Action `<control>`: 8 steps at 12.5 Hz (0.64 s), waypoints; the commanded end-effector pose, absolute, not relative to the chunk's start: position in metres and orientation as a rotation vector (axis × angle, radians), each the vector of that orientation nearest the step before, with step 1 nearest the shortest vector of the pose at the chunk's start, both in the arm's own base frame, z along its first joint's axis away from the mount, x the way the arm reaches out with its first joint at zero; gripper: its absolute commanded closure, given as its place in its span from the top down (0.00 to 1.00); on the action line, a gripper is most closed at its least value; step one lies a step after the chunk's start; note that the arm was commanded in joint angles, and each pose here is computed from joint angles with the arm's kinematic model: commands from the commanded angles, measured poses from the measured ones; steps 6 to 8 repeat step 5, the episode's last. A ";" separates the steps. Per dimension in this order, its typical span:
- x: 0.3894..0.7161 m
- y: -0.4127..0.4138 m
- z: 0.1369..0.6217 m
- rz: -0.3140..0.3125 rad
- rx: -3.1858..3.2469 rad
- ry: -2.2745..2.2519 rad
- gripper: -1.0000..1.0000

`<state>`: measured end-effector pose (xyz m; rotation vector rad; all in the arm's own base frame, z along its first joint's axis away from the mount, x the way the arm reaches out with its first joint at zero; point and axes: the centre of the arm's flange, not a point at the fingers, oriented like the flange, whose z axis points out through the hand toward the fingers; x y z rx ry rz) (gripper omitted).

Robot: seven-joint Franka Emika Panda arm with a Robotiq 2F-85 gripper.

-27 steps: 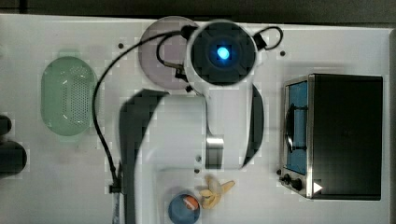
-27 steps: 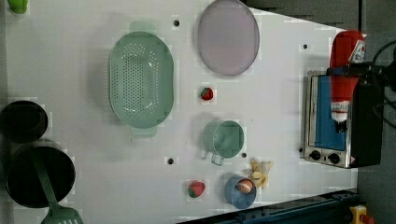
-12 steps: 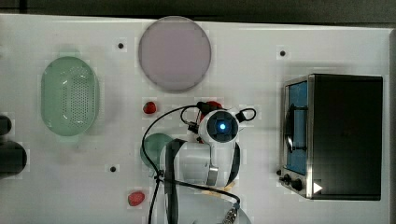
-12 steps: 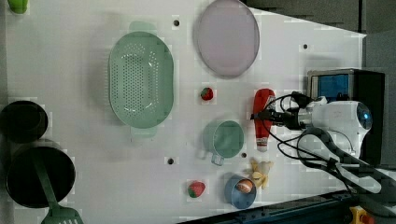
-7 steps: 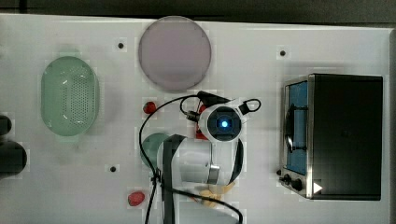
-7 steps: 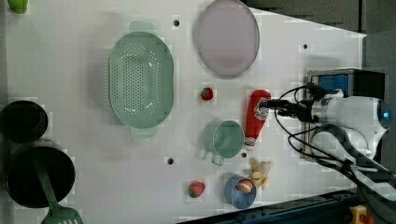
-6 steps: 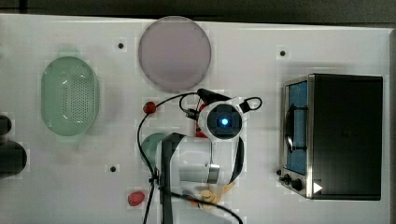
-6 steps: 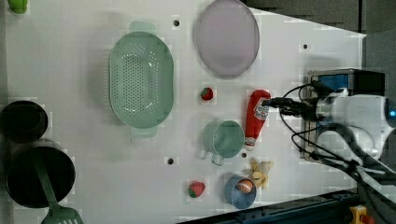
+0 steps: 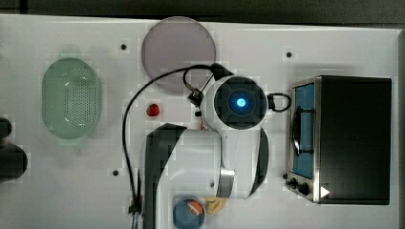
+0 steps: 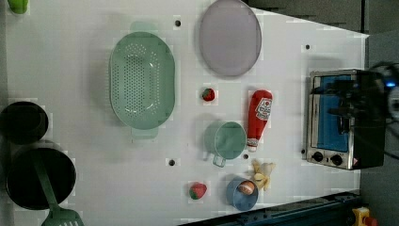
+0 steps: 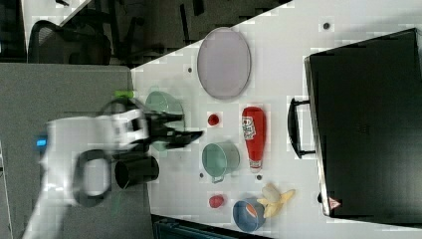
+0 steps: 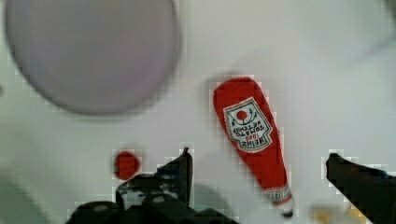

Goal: Pick ketchup from plate and place it on table.

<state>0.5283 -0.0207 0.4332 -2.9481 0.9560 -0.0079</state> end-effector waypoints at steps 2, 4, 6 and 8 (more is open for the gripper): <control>0.535 -0.015 0.523 -0.022 -2.823 1.255 1.00; 0.531 -0.018 0.550 0.015 -2.822 1.282 1.00; 0.531 -0.020 0.562 0.001 -2.815 1.316 1.00; 0.531 -0.020 0.562 0.001 -2.815 1.316 1.00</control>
